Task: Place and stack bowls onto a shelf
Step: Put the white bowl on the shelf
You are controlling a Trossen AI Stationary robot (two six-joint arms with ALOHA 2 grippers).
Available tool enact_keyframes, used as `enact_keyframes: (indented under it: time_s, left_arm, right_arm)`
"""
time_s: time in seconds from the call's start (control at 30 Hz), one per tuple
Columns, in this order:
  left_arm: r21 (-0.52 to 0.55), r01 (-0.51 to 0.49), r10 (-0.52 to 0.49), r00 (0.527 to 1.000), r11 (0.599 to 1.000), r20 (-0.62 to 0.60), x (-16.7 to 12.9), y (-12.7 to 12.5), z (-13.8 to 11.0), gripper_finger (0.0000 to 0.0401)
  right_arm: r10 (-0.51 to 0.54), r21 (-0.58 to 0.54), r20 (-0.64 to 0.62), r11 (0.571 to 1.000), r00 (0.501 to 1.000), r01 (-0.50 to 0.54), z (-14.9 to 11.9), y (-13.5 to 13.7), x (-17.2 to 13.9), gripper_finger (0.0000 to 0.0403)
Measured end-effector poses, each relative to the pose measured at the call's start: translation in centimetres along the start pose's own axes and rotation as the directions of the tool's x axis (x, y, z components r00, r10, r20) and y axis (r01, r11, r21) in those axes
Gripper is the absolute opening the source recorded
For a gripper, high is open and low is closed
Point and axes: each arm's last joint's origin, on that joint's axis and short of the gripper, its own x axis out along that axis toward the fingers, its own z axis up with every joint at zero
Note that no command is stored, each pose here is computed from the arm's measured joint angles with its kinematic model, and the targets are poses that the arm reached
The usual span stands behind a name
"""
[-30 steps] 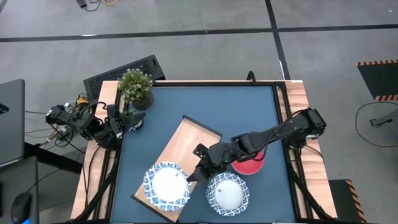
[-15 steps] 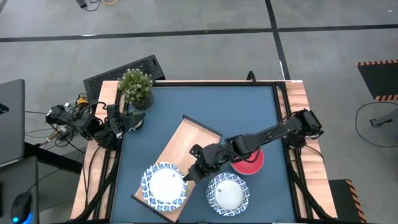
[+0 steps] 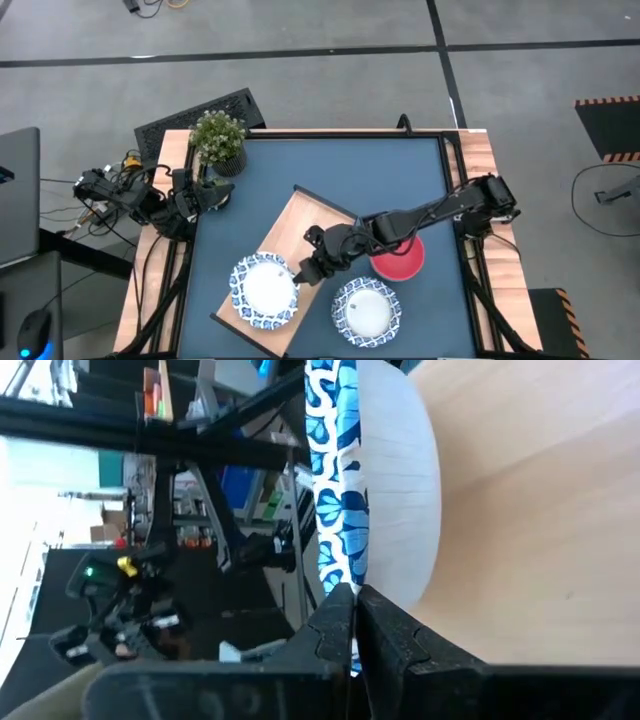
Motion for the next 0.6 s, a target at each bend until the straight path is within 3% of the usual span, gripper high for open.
enact_keyframes:
  time_s: [0.2, 0.6]
  left_arm:
    - [0.005, 0.000, 0.000, 1.000, 1.000, 0.000, 0.00, 0.00, -0.01, 0.0121]
    - [0.042, 0.000, 0.000, 1.000, 0.999, -0.001, 0.00, 0.00, -0.01, 0.0121]
  right_arm:
    - [0.003, -0.008, -0.035, 1.000, 0.999, -0.003, -0.87, 0.17, 0.09, 0.0060]
    - [-0.017, 0.008, -0.042, 1.000, 0.999, 0.017, -1.03, 0.01, 0.10, 0.0158]
